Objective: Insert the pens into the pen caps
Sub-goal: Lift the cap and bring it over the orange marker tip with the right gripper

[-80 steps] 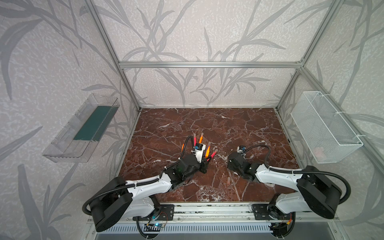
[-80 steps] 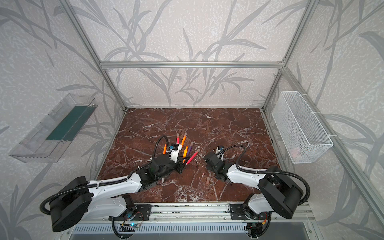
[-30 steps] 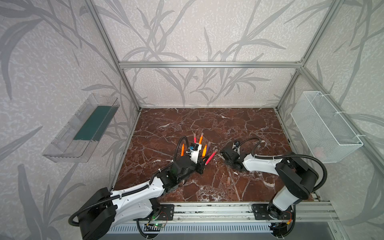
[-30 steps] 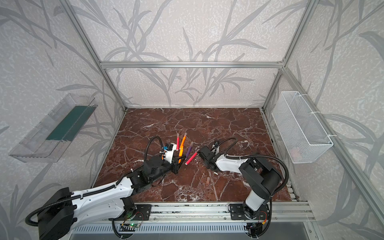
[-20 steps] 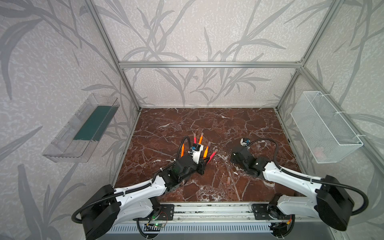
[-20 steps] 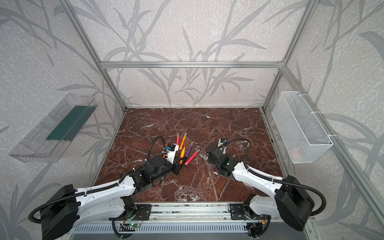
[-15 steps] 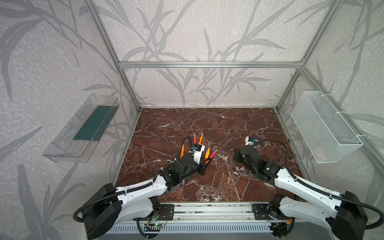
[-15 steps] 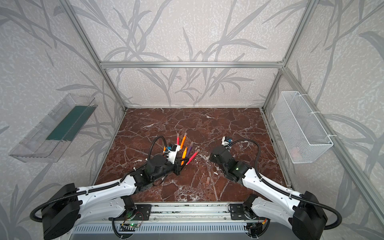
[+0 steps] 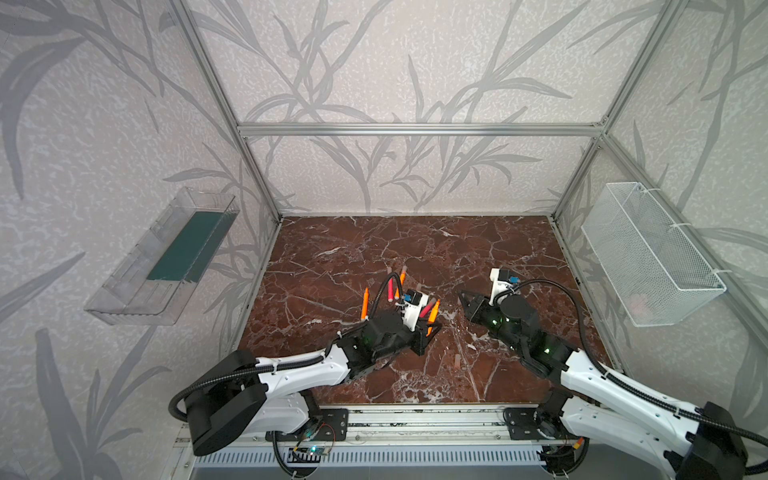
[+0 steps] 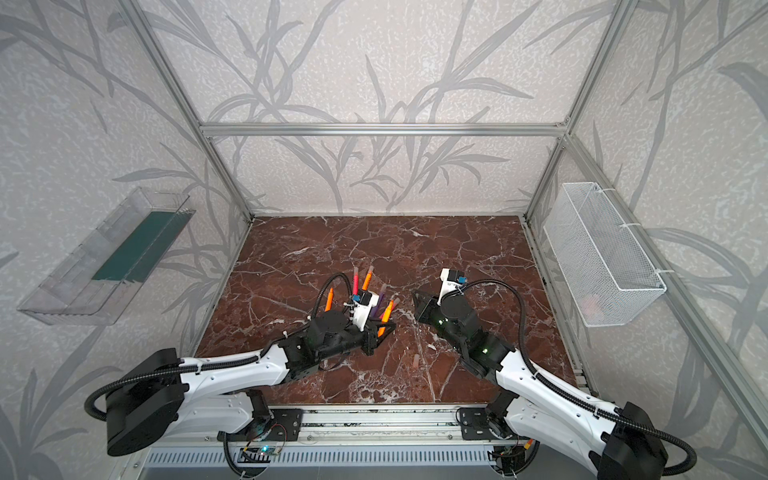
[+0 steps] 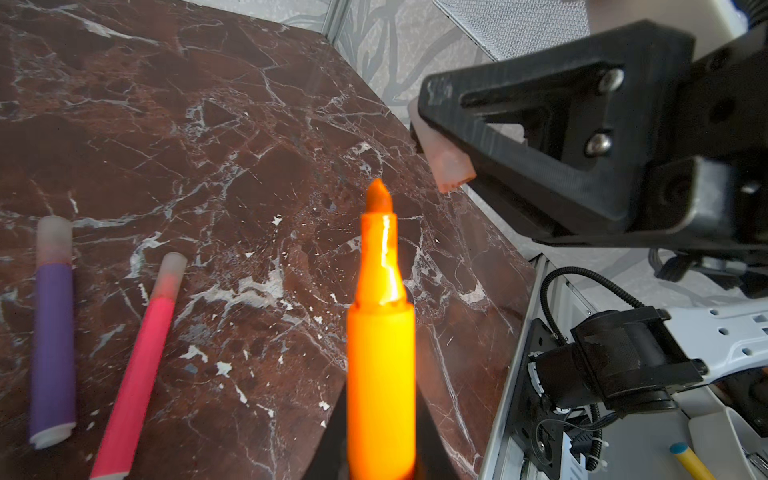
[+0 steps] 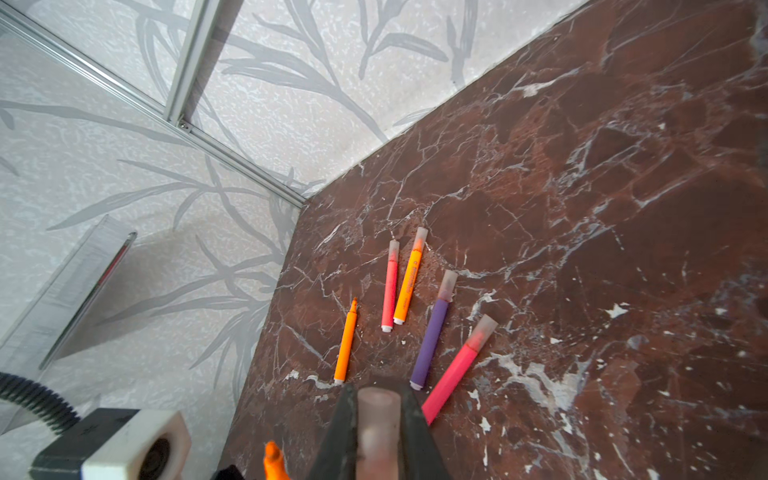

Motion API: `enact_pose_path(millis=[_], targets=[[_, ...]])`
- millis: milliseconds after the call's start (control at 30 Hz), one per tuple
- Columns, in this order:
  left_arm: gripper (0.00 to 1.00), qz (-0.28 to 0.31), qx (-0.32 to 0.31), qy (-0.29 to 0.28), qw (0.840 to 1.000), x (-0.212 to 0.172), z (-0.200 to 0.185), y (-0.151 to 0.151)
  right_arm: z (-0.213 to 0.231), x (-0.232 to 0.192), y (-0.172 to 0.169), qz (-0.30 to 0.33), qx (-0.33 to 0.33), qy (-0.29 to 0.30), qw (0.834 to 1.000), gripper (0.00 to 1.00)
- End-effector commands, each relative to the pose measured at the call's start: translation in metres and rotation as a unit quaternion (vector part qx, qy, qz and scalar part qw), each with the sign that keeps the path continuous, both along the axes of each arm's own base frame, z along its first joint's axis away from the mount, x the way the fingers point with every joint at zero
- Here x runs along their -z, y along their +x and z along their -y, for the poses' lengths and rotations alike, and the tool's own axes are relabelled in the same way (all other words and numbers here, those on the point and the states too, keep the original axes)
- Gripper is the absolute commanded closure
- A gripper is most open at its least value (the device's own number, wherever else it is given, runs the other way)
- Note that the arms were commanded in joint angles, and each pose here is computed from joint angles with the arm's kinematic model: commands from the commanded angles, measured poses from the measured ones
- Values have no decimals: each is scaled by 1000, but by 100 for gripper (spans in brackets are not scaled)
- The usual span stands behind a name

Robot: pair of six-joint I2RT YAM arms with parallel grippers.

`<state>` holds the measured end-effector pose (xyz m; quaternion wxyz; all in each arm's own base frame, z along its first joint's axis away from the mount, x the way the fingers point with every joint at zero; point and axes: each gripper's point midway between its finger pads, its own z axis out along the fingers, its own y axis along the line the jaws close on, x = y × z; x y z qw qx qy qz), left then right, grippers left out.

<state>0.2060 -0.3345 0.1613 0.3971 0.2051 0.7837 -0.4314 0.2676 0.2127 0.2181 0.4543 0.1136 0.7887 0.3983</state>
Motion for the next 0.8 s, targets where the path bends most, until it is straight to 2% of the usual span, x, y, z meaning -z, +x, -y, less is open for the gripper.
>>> enact_pose_path(millis=[0, 400, 767], targets=[[100, 10, 11, -38, 999, -23, 16, 2, -14, -21, 1, 27, -26, 49, 998, 100], [100, -1, 38, -53, 998, -21, 37, -1, -22, -22, 2, 26, -40, 63, 997, 100], [100, 0, 35, -52, 998, -20, 35, -3, -18, -13, 3, 19, -29, 55, 998, 100]])
